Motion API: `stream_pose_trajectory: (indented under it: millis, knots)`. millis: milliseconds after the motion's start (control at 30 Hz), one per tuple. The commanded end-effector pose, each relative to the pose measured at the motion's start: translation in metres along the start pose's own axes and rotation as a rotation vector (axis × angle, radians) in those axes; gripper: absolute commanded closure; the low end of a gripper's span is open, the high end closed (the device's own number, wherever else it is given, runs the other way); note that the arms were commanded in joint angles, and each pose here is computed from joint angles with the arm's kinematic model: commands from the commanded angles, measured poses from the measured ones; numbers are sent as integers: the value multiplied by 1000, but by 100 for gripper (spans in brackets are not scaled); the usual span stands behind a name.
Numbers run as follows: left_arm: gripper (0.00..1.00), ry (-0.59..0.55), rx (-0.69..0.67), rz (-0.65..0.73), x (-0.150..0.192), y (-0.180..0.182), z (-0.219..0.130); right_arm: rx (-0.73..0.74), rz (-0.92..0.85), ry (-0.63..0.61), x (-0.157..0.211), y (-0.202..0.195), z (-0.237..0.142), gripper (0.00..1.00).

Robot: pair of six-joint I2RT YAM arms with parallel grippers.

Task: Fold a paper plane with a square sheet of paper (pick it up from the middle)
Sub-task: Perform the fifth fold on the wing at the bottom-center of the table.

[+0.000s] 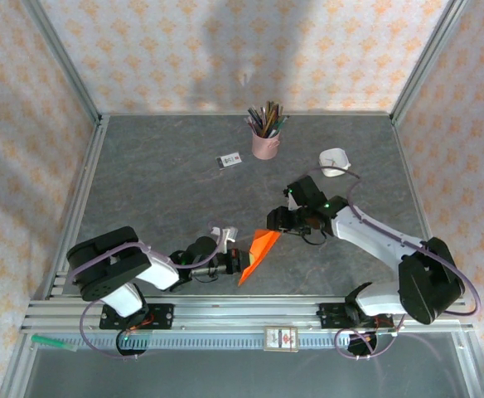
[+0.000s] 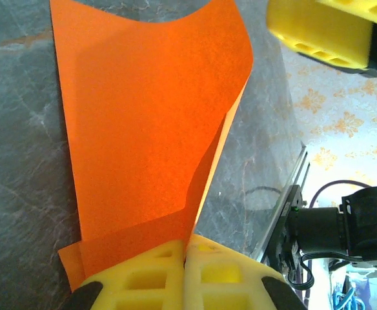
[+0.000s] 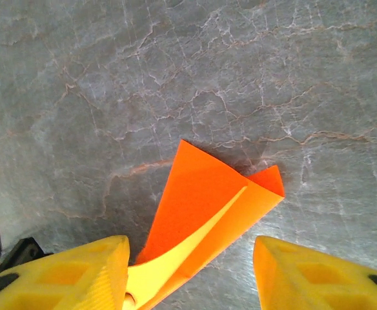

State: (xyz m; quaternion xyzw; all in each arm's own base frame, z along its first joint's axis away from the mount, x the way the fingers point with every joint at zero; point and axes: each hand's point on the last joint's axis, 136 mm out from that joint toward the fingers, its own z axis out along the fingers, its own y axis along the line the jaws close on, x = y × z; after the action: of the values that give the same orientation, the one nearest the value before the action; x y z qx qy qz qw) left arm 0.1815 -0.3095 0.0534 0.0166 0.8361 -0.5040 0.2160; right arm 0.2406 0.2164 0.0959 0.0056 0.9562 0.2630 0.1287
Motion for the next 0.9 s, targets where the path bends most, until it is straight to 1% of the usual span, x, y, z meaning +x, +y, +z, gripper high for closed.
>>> stream_pose_trajectory:
  millis: [0,133,300,467,700,867]
  knots:
    - [100,-30,-3,11,-8,-2,-1,-14,100,7,4,-2,10,45]
    - [100,-22,-18,17,-6,2,0,-17,172,26,5,-3,19,44]
    - [100,-19,-27,30,-5,5,0,-7,217,37,9,-9,26,44]
    - [100,-7,-37,49,-3,7,1,-24,269,58,11,-8,35,45]
    - [100,9,-56,74,0,11,3,-11,308,79,12,-10,42,52]
    - [100,19,-63,90,1,13,4,7,309,84,10,-10,43,63]
